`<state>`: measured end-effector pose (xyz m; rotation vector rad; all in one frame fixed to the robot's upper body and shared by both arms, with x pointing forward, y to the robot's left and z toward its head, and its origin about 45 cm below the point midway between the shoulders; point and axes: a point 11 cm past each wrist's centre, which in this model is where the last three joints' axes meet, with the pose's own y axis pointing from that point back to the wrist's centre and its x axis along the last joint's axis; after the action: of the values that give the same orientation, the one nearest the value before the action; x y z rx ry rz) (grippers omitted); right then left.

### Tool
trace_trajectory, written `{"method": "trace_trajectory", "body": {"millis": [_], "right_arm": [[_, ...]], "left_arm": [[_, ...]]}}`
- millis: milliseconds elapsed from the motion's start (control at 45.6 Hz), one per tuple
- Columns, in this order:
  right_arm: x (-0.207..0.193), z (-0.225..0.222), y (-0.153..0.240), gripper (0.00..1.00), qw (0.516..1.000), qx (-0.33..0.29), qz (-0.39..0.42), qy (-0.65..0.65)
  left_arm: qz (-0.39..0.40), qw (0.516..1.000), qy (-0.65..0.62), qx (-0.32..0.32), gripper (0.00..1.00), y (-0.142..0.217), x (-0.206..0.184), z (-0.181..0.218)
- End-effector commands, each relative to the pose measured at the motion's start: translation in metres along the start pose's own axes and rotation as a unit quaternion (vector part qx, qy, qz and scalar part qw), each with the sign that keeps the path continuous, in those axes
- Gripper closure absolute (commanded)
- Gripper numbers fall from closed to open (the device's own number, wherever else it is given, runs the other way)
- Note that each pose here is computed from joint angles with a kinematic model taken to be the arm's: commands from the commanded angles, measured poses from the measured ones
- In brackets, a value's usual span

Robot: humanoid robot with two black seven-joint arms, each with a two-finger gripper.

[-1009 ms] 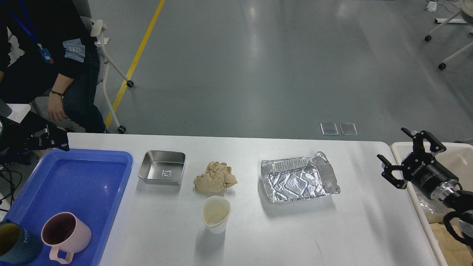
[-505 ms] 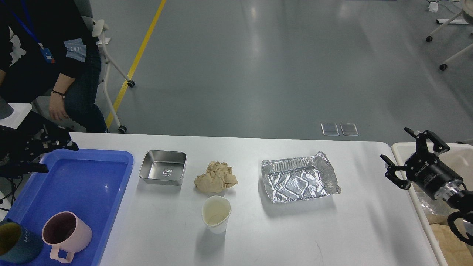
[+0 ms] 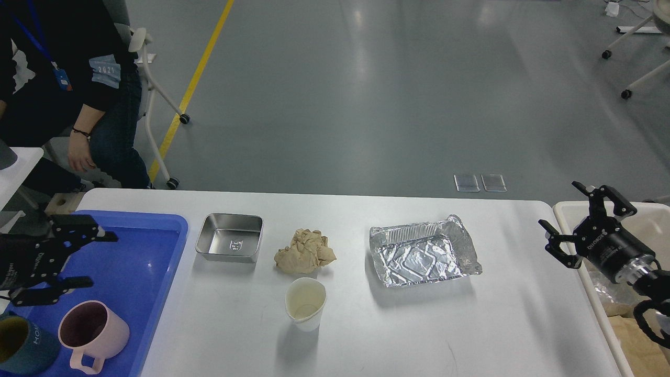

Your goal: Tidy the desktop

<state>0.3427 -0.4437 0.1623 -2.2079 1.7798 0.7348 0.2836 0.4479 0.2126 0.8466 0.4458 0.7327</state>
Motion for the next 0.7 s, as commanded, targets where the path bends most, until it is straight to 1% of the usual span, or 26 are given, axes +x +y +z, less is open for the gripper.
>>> {"method": "trace_trajectory", "body": {"millis": [0, 44, 154, 176, 263, 395, 571, 680], "right_arm": [[0.000, 0.001, 0.000, 0.00, 1.000, -0.001, 0.000, -0.001], [0.000, 0.001, 0.000, 0.00, 1.000, -0.001, 0.000, -0.001], [0.000, 0.002, 0.000, 0.00, 1.000, -0.001, 0.002, -0.001], [0.000, 0.002, 0.000, 0.00, 1.000, -0.001, 0.002, -0.001], [0.001, 0.003, 0.001, 0.00, 1.000, -0.002, 0.003, -0.002], [0.001, 0.005, 0.002, 0.00, 1.000, -0.003, 0.003, -0.004], [0.000, 0.006, 0.001, 0.00, 1.000, -0.003, 0.002, -0.005], [0.000, 0.006, 0.001, 0.00, 1.000, -0.003, 0.002, -0.005]], "left_arm": [[0.022, 0.996, -0.012, 0.082, 0.03, 0.033, 0.012, -0.023], [0.029, 0.995, -0.012, 0.098, 0.03, 0.046, 0.016, -0.027], [0.029, 0.995, 0.006, 0.100, 0.03, 0.072, 0.019, -0.026], [0.029, 0.994, 0.010, 0.105, 0.03, 0.081, 0.020, -0.026], [0.040, 0.993, 0.013, 0.112, 0.03, 0.098, 0.024, -0.022], [0.058, 0.994, -0.007, 0.097, 0.03, 0.108, 0.032, -0.001], [0.084, 0.994, -0.035, 0.055, 0.03, 0.122, 0.040, 0.035], [0.099, 0.994, -0.028, 0.035, 0.03, 0.125, 0.043, 0.044]]}}
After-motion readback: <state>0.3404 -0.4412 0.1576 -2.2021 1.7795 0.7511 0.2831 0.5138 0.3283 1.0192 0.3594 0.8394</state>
